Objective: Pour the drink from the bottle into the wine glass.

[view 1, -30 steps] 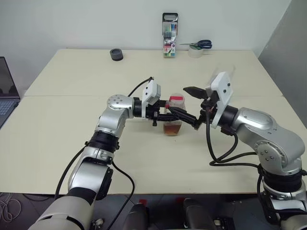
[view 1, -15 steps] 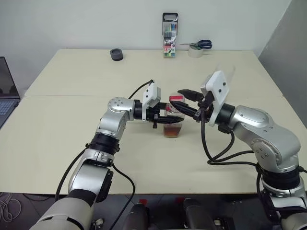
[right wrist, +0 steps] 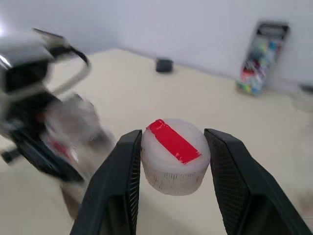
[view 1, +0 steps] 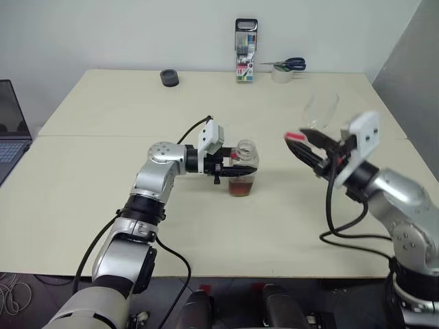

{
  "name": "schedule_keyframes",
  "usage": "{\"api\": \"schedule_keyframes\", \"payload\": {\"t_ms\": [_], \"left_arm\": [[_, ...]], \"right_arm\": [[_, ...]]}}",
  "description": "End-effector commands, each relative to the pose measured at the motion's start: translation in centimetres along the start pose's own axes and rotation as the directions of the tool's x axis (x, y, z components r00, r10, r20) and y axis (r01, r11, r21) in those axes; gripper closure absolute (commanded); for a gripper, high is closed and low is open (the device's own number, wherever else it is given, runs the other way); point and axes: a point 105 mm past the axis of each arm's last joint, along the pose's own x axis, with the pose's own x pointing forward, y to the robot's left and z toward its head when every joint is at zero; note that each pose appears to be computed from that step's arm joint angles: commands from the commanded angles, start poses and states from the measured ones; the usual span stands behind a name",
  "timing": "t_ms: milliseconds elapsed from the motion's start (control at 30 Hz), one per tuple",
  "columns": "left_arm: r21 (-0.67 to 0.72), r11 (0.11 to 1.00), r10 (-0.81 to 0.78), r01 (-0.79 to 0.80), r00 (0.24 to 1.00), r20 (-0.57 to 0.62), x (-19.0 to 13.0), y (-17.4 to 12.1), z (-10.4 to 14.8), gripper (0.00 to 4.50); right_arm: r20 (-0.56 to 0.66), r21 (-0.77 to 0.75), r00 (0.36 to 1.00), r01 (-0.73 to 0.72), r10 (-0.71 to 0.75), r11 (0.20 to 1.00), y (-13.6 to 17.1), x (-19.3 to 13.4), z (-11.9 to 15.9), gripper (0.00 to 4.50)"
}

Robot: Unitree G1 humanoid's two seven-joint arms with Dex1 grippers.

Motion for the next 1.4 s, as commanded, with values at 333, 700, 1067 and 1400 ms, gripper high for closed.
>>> {"api": "schedule_keyframes", "payload": {"t_ms": [333, 700, 1067, 1400], "left_arm": [[0.05, 0.982, 0.177, -0.18, 0.983, 0.05, -3.6, 2.3, 2.6, 2.69], [0.074, 0.785, 0.617, -0.616, 0.787, 0.012, -10.7, 7.9, 1.7, 2.69], [0.041, 0.442, 0.897, -0.896, 0.442, -0.018, -18.2, 10.4, 0.2, 2.69], [-0.043, 0.339, 0.937, -0.94, 0.341, -0.068, -19.5, 10.2, -2.1, 2.69]], "right_arm": [[-0.324, -0.032, 0.941, 0.09, -0.096, 0.995, -0.5, -1.7, -10.1, 0.0], [-0.132, -0.126, 0.957, -0.274, 0.257, 0.954, 3.3, -1.9, -2.0, 0.0], [0.027, -0.136, 0.873, -0.48, 0.487, 0.867, 9.5, 4.9, 3.0, 0.0], [0.057, -0.156, 0.832, -0.539, 0.552, 0.828, 12.6, 7.2, 3.7, 0.0]]}}
